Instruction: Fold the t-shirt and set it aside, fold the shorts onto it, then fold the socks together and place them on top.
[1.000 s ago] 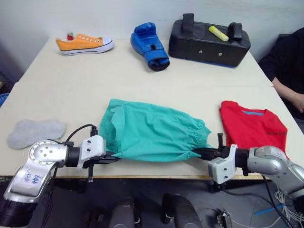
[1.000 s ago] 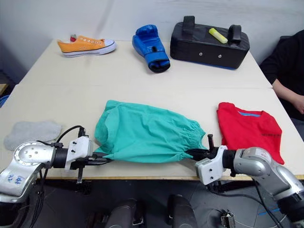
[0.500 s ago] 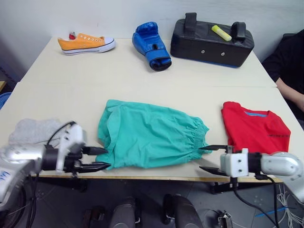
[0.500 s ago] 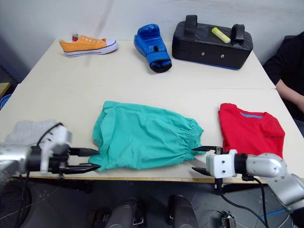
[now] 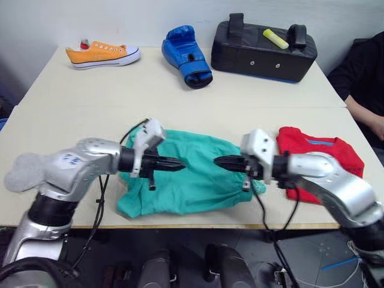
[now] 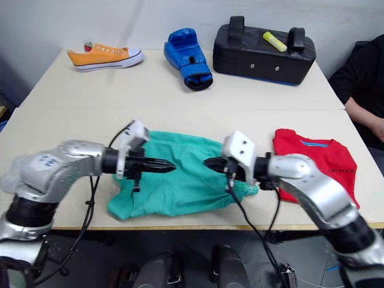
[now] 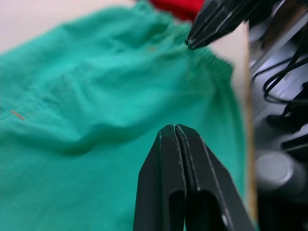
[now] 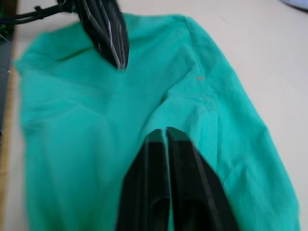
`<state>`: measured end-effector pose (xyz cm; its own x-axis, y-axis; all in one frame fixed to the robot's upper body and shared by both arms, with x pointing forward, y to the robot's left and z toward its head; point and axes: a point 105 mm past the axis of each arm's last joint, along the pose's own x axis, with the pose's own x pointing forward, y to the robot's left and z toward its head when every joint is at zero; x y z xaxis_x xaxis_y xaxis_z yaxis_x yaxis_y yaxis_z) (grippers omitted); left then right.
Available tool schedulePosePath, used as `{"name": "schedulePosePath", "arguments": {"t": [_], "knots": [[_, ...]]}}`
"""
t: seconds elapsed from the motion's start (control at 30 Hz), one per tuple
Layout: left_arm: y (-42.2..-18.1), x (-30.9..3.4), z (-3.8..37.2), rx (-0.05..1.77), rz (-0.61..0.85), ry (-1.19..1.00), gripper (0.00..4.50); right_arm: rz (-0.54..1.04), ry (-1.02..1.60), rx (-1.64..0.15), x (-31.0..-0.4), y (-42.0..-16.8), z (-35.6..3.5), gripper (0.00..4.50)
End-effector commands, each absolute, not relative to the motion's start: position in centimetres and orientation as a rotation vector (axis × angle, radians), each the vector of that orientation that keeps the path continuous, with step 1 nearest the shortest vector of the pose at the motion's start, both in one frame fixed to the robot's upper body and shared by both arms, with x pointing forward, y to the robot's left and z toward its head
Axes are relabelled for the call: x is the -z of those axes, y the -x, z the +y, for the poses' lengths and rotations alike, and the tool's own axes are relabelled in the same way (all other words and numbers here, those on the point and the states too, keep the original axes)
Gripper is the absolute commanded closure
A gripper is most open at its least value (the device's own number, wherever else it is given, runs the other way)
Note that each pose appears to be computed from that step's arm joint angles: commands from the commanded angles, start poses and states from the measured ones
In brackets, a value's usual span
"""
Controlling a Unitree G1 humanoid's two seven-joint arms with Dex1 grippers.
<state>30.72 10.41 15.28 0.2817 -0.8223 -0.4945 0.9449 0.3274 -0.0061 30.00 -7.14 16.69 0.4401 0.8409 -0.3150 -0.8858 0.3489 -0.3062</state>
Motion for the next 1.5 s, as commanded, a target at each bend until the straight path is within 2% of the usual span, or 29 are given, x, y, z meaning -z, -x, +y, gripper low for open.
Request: {"name": "schedulePosePath", "arguments": {"t": [0.03, 0.17, 0.3, 0.43, 0.53, 0.6, 0.7, 0.77, 0.9, 1.07, 1.27, 1.4, 1.5], "knots": [[-32.4, -14.4, 11.7, 1.121, 0.436, -0.467, 4.5, 0.187, 0.579, -1.077, -14.0, -30.9, -7.4, 4.48], [-33.5, -13.3, 15.3, 1.02, 0.475, -0.502, 4.5, 0.249, 0.682, -1.016, -12.0, -31.2, -9.8, 4.48], [-34.0, -12.7, 20.3, 0.906, 0.531, -0.539, 4.5, 0.263, 0.696, -0.906, -11.9, -31.7, -13.7, 4.48], [-35.4, -14.5, 23.1, 0.789, 0.461, -0.524, 4.5, 0.26, 0.677, -0.861, -12.4, -31.7, -16.1, 4.48], [-35.6, -18.4, 21.0, 0.869, 0.299, -0.396, 4.5, 0.178, 0.541, -0.904, -15.0, -31.4, -14.9, 4.48], [-34.6, -21.6, 18.3, 1.002, 0.171, -0.289, 4.5, 0.111, 0.471, -0.932, -17.0, -31.4, -13.7, 4.48], [-33.0, -24.0, 14.7, 1.175, 0.105, -0.197, 4.5, 0.066, 0.433, -0.964, -18.6, -32.1, -11.6, 4.48], [-33.2, -23.0, 13.1, 1.205, 0.136, -0.239, 4.5, 0.063, 0.454, -0.984, -18.3, -32.9, -9.9, 4.48], [-35.7, -18.8, 12.4, 1.132, 0.254, -0.389, 4.5, 0.119, 0.529, -0.955, -16.0, -35.2, -8.3, 4.48], [-39.3, -15.4, 14.7, 0.985, 0.336, -0.447, 4.5, 0.171, 0.633, -0.864, -13.7, -36.6, -9.8, 4.48], [-40.0, -14.8, 18.9, 0.909, 0.364, -0.457, 4.5, 0.219, 0.623, -0.756, -13.6, -35.3, -14.9, 4.48], [-39.4, -18.8, 19.3, 0.95, 0.193, -0.384, 4.5, 0.104, 0.366, -0.757, -16.9, -32.1, -16.7, 4.48], [-38.0, -21.7, 17.8, 1.059, 0.094, -0.33, 4.5, 0.092, 0.316, -0.751, -17.9, -29.6, -17.6, 4.48]]}}
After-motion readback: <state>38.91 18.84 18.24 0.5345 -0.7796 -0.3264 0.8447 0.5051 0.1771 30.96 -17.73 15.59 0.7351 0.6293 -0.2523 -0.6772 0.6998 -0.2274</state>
